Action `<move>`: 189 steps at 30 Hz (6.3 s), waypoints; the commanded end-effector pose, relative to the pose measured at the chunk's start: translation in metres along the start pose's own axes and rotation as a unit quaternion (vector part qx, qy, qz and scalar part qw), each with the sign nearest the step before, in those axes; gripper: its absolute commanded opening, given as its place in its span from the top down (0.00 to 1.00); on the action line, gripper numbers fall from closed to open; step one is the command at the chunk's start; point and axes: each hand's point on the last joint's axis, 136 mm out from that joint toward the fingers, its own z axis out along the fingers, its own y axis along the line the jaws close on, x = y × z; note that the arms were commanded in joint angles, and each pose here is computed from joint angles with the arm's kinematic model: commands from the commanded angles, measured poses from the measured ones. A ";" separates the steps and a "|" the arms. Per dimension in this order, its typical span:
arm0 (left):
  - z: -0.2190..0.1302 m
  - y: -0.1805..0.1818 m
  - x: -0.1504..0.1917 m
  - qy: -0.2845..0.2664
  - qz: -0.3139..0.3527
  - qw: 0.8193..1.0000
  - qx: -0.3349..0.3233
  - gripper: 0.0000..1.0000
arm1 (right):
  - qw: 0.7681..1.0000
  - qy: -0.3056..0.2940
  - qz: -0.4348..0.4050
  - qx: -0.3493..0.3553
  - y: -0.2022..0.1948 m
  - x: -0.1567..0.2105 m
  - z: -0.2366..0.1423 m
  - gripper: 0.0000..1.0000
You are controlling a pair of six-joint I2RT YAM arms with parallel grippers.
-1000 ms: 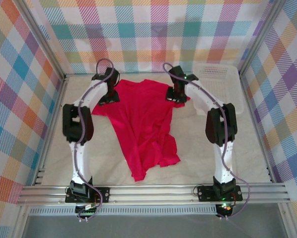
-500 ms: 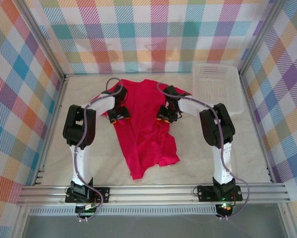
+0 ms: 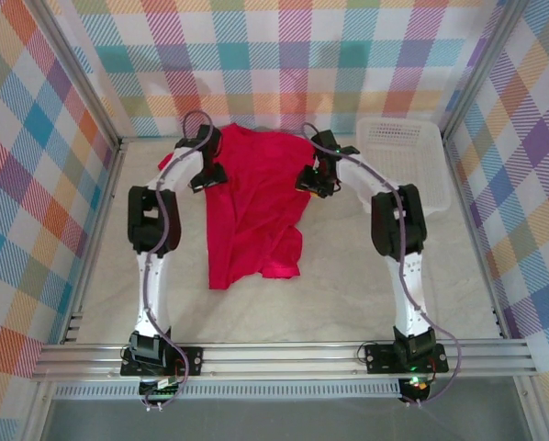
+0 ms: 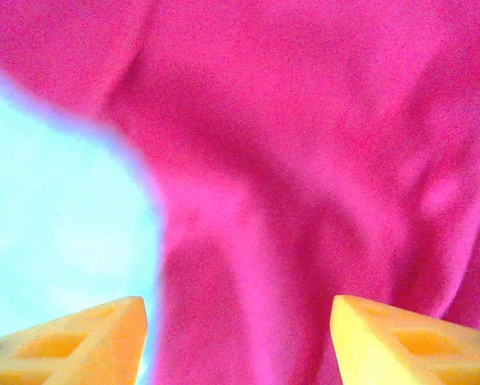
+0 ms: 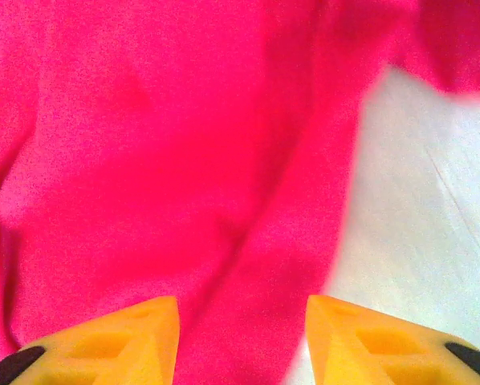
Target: Fold the inside-out t-shirt
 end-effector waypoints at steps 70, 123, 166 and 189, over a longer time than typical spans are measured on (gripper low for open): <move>-0.115 0.166 0.246 -0.034 -0.162 0.986 -0.014 0.46 | 0.997 0.040 -0.024 0.067 -0.059 0.250 -0.094 0.66; -0.122 -0.025 0.265 0.026 0.082 0.993 0.087 1.00 | 0.995 0.094 -0.016 0.031 -0.031 0.256 -0.025 0.78; -0.199 -0.140 0.213 -0.038 0.101 0.979 0.171 1.00 | 0.993 0.043 -0.001 -0.108 -0.027 0.243 -0.072 0.43; -0.207 -0.133 0.211 -0.028 0.057 0.971 0.231 1.00 | 0.998 -0.002 0.009 0.067 -0.062 0.208 -0.083 1.00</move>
